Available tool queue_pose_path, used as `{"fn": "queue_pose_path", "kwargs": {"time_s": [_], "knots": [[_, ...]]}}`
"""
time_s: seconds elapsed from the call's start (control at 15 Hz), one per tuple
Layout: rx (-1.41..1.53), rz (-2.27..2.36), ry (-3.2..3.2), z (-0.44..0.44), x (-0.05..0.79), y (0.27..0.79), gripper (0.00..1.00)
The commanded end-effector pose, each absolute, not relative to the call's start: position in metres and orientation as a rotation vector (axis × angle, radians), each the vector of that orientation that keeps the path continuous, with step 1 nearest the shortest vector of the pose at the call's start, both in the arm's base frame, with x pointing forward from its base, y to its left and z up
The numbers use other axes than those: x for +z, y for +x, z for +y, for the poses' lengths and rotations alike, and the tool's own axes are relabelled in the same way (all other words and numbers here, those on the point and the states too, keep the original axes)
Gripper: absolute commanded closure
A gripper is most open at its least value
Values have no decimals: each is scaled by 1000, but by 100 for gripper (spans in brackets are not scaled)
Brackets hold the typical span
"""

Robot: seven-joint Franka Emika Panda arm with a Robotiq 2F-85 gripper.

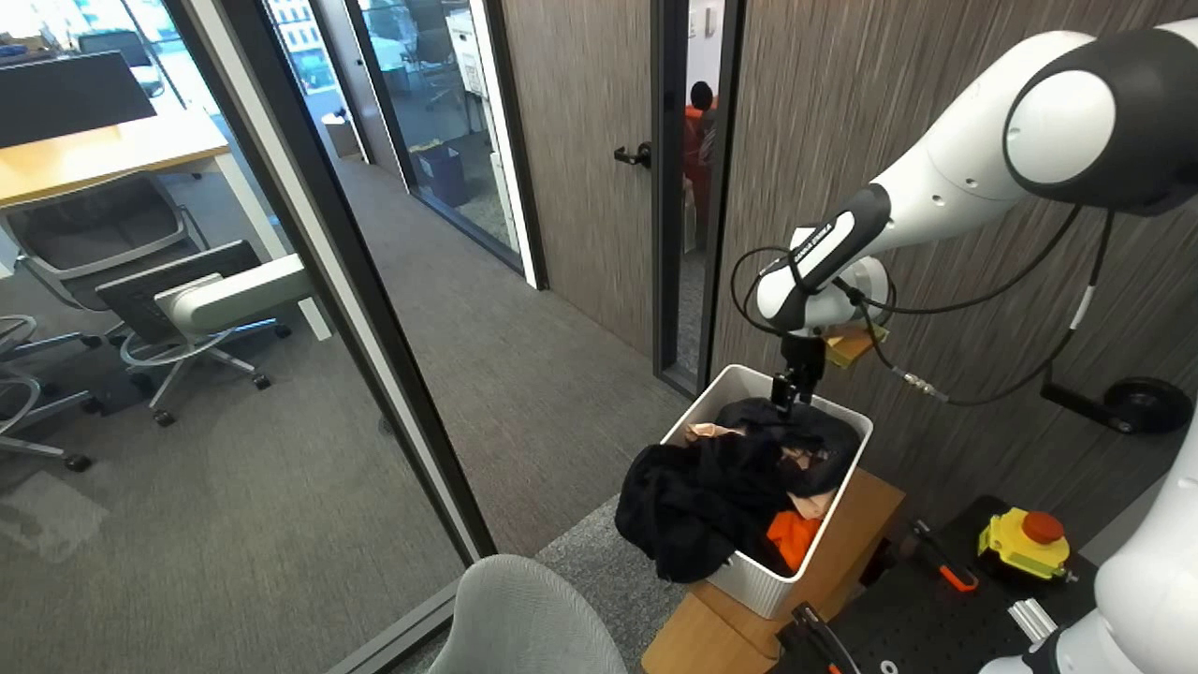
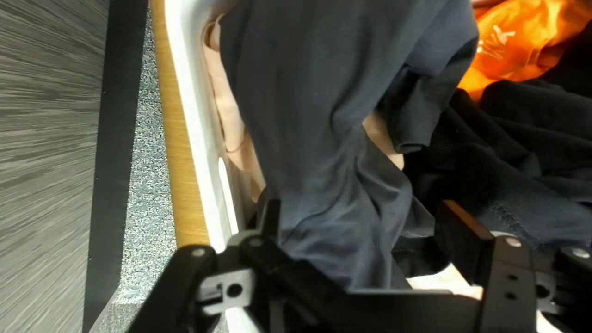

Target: Put the black cloth in the box

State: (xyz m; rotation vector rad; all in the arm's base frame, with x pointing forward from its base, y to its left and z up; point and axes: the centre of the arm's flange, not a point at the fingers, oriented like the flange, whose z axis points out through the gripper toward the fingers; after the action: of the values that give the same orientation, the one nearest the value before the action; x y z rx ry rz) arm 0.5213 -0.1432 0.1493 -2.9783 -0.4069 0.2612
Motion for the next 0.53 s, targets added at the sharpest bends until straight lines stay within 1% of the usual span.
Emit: {"fn": "queue_pose_path", "kwargs": {"time_s": [0.0,0.47], "knots": [[253,-347,-3050,-121,211,492,0],[225,-303,-3198,-83,309,426,0]]}}
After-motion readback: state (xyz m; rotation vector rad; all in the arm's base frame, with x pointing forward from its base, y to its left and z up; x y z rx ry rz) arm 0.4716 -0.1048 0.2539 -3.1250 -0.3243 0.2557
